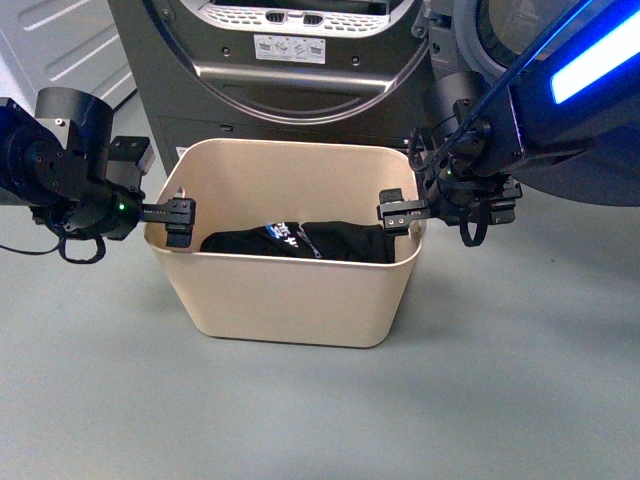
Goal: Move hamper under clothes hanger
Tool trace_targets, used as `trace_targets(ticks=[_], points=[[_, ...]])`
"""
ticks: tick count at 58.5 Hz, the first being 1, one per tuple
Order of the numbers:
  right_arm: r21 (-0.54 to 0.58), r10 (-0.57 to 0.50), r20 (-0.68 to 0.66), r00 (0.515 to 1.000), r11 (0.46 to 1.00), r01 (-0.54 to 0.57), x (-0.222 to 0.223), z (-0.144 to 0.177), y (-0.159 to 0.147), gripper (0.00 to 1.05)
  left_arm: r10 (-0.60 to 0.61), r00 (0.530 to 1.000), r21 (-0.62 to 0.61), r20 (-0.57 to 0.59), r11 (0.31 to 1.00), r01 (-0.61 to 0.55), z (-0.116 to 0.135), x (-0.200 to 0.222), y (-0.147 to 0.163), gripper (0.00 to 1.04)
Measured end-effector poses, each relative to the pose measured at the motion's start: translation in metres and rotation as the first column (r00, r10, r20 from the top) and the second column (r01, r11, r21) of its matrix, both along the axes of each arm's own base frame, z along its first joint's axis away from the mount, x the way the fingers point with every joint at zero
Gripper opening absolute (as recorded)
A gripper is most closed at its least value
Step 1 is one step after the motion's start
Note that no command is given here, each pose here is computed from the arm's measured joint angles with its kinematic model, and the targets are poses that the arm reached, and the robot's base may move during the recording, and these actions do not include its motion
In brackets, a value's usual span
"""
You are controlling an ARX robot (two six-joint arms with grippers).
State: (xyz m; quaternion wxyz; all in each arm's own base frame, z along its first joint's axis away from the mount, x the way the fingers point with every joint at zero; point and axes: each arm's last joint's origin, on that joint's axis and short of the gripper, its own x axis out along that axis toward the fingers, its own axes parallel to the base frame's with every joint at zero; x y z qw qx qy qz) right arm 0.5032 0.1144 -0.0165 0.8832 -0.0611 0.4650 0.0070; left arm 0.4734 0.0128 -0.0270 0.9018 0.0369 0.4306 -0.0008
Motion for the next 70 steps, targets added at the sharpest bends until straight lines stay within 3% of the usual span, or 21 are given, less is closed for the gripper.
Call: trace_targets(ticks=[29, 70], points=[[-0.012, 0.015, -0.038, 0.999, 1.000, -0.015, -0.004, -0.013, 0.008, 0.97, 0.058, 0.997, 0.044, 0.059, 0.997, -0.061, -0.004, 0.006, 0.008, 0.98], [-0.019, 0.035, -0.035, 0.999, 0.999, -0.036, 0.001, -0.006, 0.025, 0.97, 0.071, 0.991, 0.051, 0.114, 0.996, -0.077, -0.007, 0.031, 0.009, 0.98]])
